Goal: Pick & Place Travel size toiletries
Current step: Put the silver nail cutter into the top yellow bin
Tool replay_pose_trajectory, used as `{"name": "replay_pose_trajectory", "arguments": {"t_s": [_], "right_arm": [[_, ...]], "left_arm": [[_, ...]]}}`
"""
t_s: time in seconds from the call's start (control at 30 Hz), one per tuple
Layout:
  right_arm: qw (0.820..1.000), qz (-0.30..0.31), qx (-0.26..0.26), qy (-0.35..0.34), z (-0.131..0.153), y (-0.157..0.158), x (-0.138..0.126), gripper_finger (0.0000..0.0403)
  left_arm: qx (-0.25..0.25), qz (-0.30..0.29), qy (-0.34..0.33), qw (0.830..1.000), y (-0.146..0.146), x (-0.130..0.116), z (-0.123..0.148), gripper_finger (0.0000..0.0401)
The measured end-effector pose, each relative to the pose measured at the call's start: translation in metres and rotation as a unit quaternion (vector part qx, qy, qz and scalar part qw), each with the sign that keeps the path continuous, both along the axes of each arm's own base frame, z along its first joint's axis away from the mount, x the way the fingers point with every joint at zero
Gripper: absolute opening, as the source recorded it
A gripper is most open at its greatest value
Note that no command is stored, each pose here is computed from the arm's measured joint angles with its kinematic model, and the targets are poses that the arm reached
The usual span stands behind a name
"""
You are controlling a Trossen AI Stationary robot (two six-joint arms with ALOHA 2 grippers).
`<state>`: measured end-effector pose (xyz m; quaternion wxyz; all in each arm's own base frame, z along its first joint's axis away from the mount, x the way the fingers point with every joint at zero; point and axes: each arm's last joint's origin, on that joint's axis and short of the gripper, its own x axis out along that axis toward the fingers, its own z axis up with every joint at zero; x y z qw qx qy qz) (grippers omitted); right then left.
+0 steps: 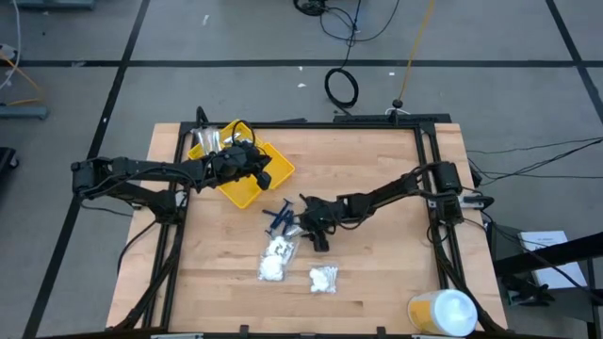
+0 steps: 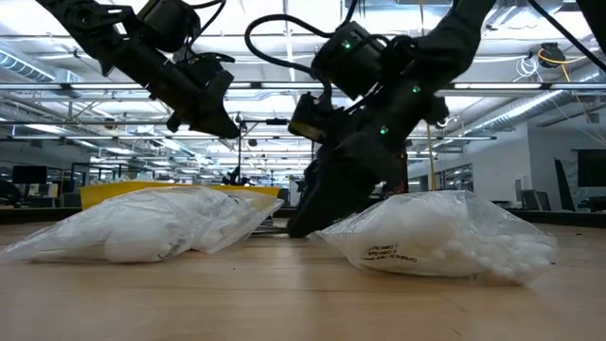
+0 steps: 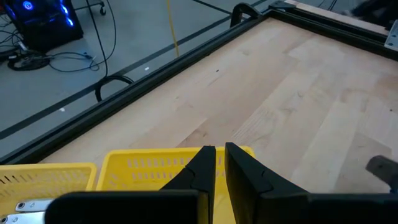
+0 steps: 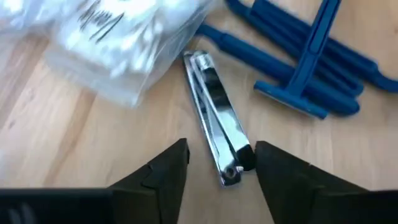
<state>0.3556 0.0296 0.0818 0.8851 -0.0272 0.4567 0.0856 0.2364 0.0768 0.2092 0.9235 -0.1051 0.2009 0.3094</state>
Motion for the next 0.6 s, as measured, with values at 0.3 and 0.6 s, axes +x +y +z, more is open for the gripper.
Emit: {"name": "replay_pose_trajectory", "arguments": {"t_s": [0.3,0.6], "right_arm": [[0.999,0.016,0.026,0.036,0.020,0.010,-0.012,0.0119],[0.997,0.013,0.041,-0.058,0.033,0.015,0.000,0.0119]], "left_arm": [[-0.001,-0.001,0.011,1.000,0.000,-0.001,-0.002,0.0033],[-0.001,-0.001,0.010,1.000,0.000,-0.001,-0.002,0.0033]]}}
